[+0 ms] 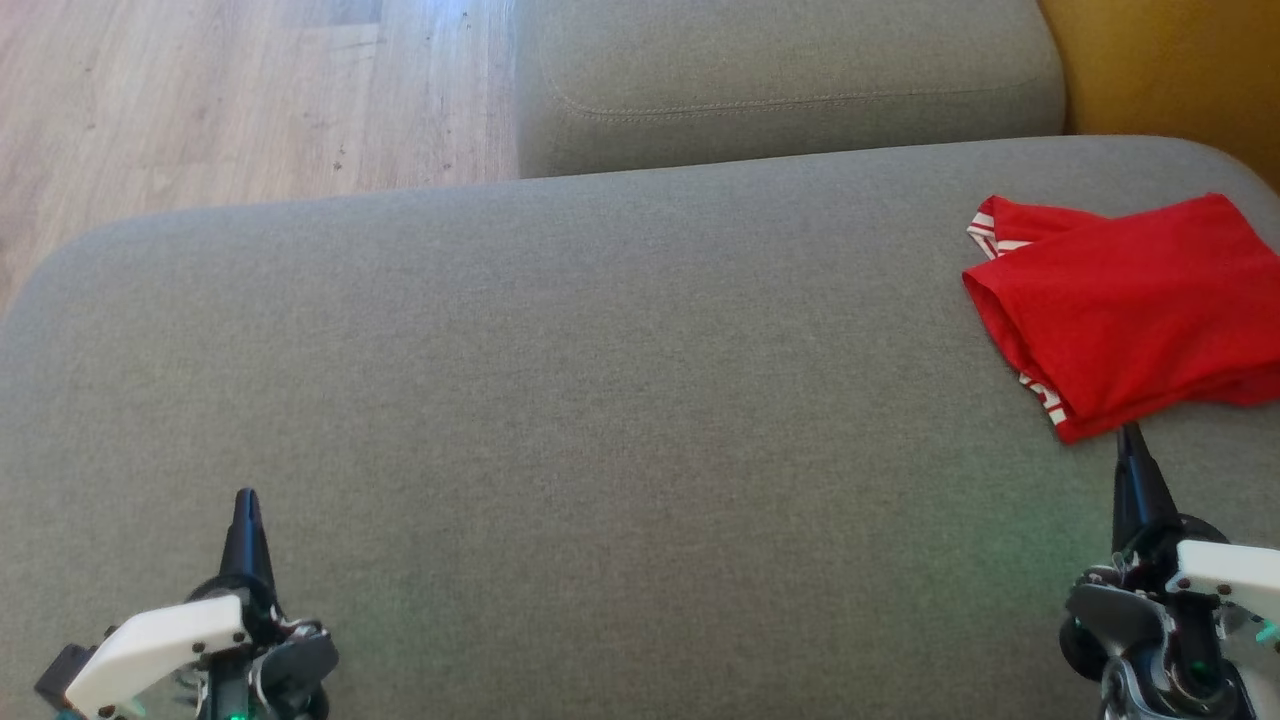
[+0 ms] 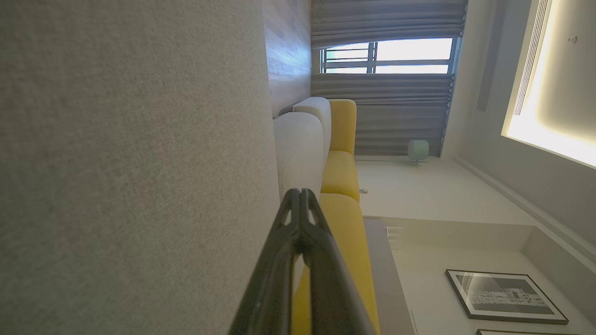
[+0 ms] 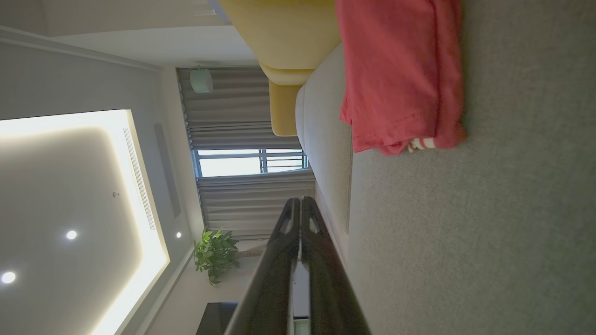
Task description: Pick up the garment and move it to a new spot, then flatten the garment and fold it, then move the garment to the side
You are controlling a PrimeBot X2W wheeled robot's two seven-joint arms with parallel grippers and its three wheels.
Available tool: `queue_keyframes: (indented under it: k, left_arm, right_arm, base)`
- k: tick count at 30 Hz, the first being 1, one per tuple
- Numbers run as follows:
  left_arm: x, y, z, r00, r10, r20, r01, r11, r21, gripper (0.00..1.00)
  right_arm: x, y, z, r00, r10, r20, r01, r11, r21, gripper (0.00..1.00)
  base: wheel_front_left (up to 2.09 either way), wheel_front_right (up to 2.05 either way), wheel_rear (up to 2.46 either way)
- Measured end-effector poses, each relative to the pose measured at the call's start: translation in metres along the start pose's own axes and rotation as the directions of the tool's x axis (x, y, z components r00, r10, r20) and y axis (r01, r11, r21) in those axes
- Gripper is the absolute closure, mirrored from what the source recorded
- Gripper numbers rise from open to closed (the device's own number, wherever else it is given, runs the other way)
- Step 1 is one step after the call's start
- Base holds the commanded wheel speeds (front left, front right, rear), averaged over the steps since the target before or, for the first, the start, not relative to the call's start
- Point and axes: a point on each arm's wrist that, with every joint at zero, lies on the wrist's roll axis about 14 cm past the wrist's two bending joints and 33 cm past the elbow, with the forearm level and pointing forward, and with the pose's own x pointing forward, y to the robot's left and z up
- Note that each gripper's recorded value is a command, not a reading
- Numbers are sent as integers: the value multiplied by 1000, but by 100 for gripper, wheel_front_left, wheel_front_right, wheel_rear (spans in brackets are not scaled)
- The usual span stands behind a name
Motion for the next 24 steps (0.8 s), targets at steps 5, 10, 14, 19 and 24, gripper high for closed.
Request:
queue_keyframes:
  k: [5,10,14,19,24]
  left_arm:
    - [0,0,0,1000,0,0,0,1000,0,100]
    - [0,0,0,1000,0,0,0,1000,0,100]
    - [0,0,0,1000,0,0,0,1000,0,100]
    - [0,0,0,1000,0,0,0,1000,0,100]
    - [0,0,0,1000,0,0,0,1000,0,100]
  right_arm:
    - [0,0,0,1000,0,0,0,1000,0,100]
    - [0,0,0,1000,0,0,0,1000,0,100]
    - [0,0,0,1000,0,0,0,1000,0,100]
    - [0,0,0,1000,0,0,0,1000,0,100]
    - [0,0,0,1000,0,0,0,1000,0,100]
  base:
    - [0,0,0]
    - [0,0,0]
    - [0,0,0]
    - [0,0,0]
    - [0,0,0]
